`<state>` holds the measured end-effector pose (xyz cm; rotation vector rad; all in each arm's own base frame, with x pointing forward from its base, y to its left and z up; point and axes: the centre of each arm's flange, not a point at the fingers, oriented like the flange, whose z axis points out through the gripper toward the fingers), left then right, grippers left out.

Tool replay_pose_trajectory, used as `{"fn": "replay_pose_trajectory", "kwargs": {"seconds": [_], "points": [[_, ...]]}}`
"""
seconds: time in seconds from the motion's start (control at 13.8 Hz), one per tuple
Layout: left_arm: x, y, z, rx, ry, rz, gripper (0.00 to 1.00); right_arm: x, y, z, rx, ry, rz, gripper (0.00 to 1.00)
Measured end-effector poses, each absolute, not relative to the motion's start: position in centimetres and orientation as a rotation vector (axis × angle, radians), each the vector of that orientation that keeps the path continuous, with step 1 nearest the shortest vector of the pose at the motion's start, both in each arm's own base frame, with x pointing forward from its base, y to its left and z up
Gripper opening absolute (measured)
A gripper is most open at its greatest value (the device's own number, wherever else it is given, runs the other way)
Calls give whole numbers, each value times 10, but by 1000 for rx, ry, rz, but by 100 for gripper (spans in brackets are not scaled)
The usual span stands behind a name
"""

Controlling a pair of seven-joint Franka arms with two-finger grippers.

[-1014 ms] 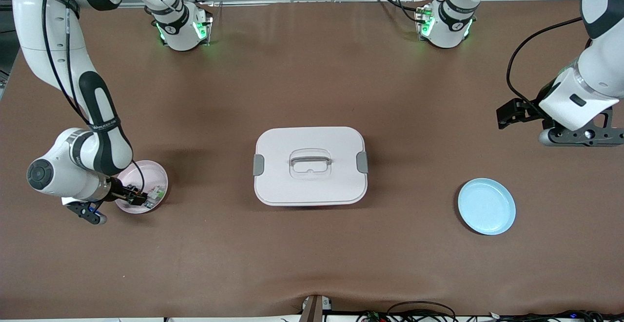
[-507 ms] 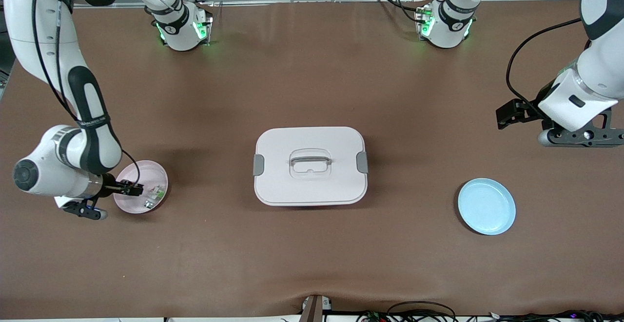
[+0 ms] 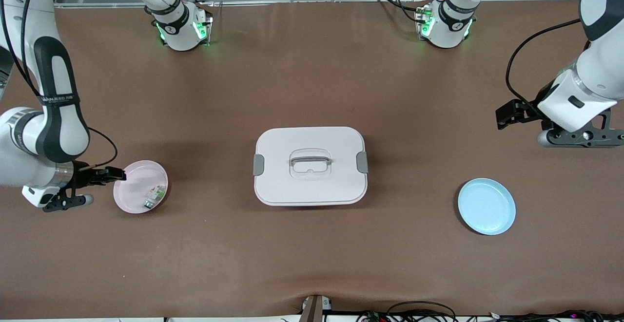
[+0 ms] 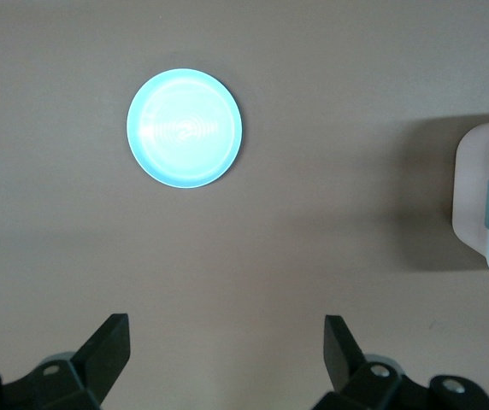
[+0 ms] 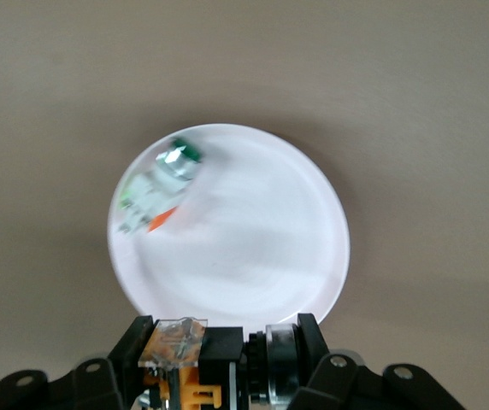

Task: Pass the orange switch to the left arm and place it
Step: 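Close the right gripper on the orange switch and lift it, then carry the switch over the box with the right gripper while the left gripper approaches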

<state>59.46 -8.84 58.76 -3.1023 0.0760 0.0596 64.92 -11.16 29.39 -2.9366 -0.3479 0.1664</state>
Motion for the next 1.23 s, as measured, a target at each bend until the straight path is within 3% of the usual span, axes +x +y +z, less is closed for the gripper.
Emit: {"fn": "replay_pose_trajectory", "kwargs": {"seconds": [0.65, 1.23], "points": [[592, -105, 585, -3151, 53, 82, 100, 656, -36, 373, -2582, -942, -173, 72], [591, -108, 581, -3198, 9, 122, 100, 674, 81, 412, -2081, -1424, -708, 72]]}}
